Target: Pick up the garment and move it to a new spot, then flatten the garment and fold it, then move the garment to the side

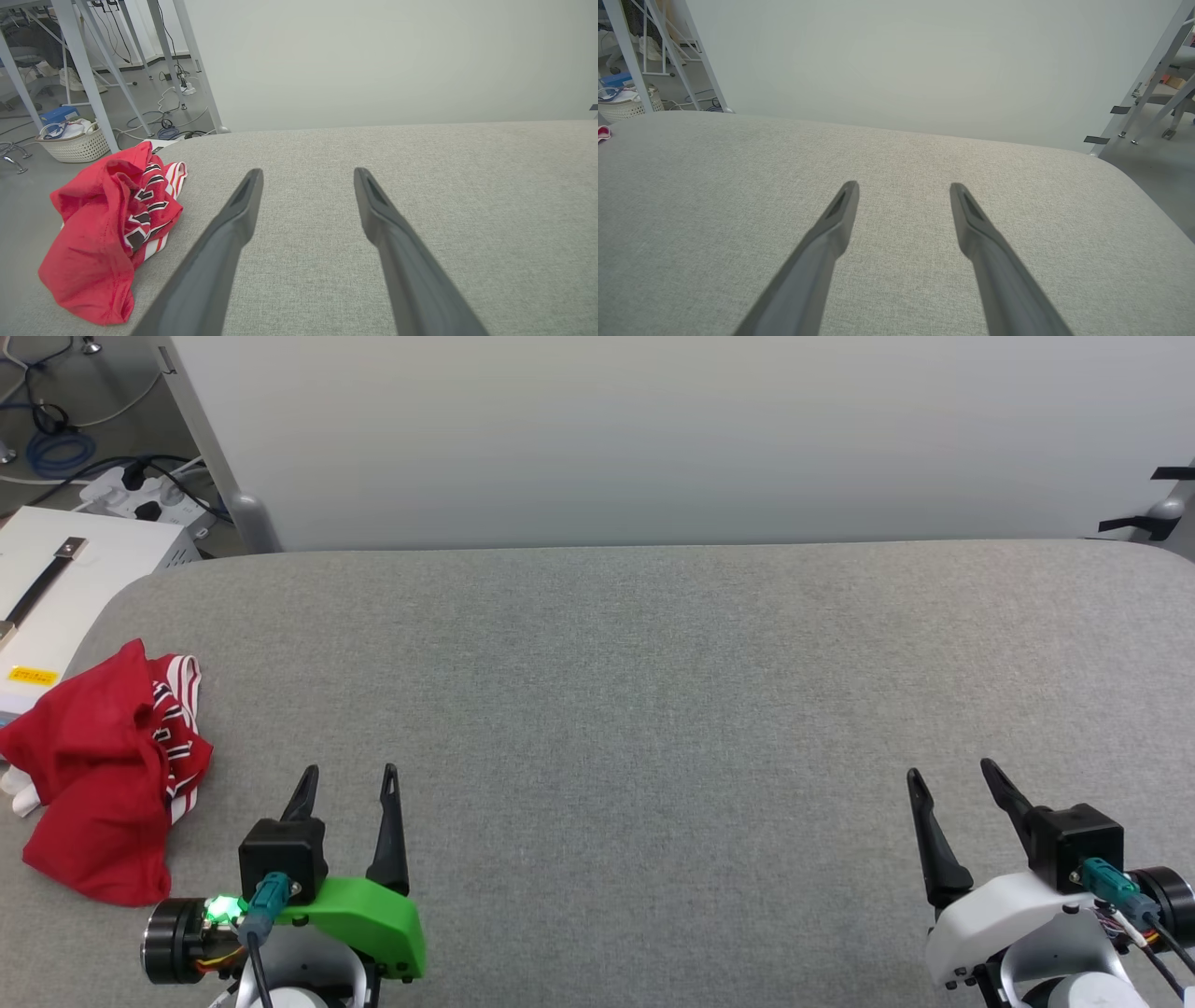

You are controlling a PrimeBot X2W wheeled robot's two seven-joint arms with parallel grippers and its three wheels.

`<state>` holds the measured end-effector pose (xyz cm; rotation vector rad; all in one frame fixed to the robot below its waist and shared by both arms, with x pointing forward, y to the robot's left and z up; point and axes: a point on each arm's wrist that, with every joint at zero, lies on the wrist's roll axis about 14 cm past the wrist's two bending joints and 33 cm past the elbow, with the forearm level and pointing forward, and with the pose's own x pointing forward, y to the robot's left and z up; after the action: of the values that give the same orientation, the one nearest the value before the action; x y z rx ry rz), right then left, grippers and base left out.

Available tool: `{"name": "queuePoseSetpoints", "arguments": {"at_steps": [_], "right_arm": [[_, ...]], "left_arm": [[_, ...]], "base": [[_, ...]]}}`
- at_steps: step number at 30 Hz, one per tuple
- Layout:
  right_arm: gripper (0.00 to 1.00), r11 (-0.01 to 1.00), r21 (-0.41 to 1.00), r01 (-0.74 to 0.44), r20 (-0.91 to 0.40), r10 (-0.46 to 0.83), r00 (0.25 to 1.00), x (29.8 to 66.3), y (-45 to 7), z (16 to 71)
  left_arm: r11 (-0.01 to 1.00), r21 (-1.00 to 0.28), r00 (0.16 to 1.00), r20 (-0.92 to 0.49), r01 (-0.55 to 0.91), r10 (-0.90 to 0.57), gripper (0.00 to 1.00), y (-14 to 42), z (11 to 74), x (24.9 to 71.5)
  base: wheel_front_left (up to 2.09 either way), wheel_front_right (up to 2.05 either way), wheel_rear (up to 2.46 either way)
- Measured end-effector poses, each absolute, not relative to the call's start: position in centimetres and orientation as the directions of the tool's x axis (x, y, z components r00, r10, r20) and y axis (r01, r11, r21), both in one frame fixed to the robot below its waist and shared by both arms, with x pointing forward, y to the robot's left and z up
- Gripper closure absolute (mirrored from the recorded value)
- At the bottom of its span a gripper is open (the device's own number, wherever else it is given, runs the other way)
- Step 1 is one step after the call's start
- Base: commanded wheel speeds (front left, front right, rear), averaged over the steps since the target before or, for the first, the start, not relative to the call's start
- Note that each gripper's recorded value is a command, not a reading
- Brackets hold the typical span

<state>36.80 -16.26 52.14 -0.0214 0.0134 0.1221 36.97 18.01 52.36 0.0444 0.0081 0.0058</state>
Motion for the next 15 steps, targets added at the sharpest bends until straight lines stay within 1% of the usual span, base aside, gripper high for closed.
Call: {"name": "queuePoseSetpoints", "arguments": {"at_steps": [15], "right_arm": [[0.00,0.994,0.024,-0.108,0.037,0.107,0.994,36.8,-16.7,53.2]], "left_arm": [[0.999,0.038,0.999,0.031,-0.014,0.013,0.00,17.9,53.1,37.0]], "base": [[0.00,0.00,0.00]]}}
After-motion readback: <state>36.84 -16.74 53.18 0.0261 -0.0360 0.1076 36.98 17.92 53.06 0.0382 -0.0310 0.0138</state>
